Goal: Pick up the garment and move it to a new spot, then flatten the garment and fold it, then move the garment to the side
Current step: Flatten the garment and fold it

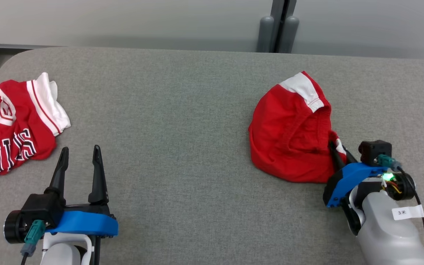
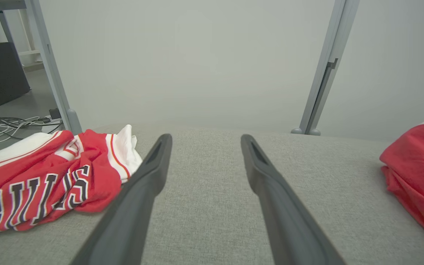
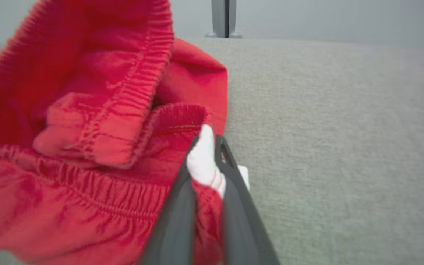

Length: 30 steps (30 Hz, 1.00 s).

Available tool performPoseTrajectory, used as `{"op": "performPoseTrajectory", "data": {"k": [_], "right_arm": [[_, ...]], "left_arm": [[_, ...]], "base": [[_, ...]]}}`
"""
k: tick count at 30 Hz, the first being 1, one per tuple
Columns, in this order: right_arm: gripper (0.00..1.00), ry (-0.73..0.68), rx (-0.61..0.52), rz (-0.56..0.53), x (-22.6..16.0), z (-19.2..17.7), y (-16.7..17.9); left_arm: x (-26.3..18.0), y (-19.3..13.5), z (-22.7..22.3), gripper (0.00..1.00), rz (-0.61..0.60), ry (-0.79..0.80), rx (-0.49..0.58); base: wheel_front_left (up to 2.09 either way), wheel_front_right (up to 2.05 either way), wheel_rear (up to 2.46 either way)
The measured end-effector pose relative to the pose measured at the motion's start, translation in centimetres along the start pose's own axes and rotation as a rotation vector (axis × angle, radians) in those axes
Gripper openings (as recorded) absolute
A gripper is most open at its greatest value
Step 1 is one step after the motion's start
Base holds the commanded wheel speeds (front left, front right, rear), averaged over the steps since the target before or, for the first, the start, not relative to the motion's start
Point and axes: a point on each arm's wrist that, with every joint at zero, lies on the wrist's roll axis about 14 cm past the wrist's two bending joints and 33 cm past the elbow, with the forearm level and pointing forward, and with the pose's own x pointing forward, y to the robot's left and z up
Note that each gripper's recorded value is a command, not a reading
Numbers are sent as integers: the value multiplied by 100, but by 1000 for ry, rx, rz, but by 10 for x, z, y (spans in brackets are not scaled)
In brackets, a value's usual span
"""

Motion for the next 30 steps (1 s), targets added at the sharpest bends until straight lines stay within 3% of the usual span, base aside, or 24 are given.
{"op": "performPoseTrajectory", "data": {"k": [7, 12, 16, 24, 29, 30], "right_arm": [[0, -249, 0, -13, -15, 72, -7], [0, -398, -37, 92, -35, 112, 31], [0, -462, -68, 240, -48, 125, 83], [0, -396, -61, 660, -89, 90, 216], [0, -268, -118, 859, -118, 40, 269], [39, -236, -129, 891, -123, 29, 276]], "left_arm": [[0, -8, 13, 100, -19, -39, -19], [-7, -9, 22, 100, -19, -65, -33], [-12, -5, 26, 100, -5, -78, -41], [-23, 9, 27, 100, 37, -79, -44], [-28, 14, 23, 100, 53, -67, -50], [-29, 14, 22, 100, 55, -64, -51]], "base": [[0, 0, 0], [0, 0, 0], [0, 0, 0], [0, 0, 0], [0, 0, 0], [0, 0, 0]]}}
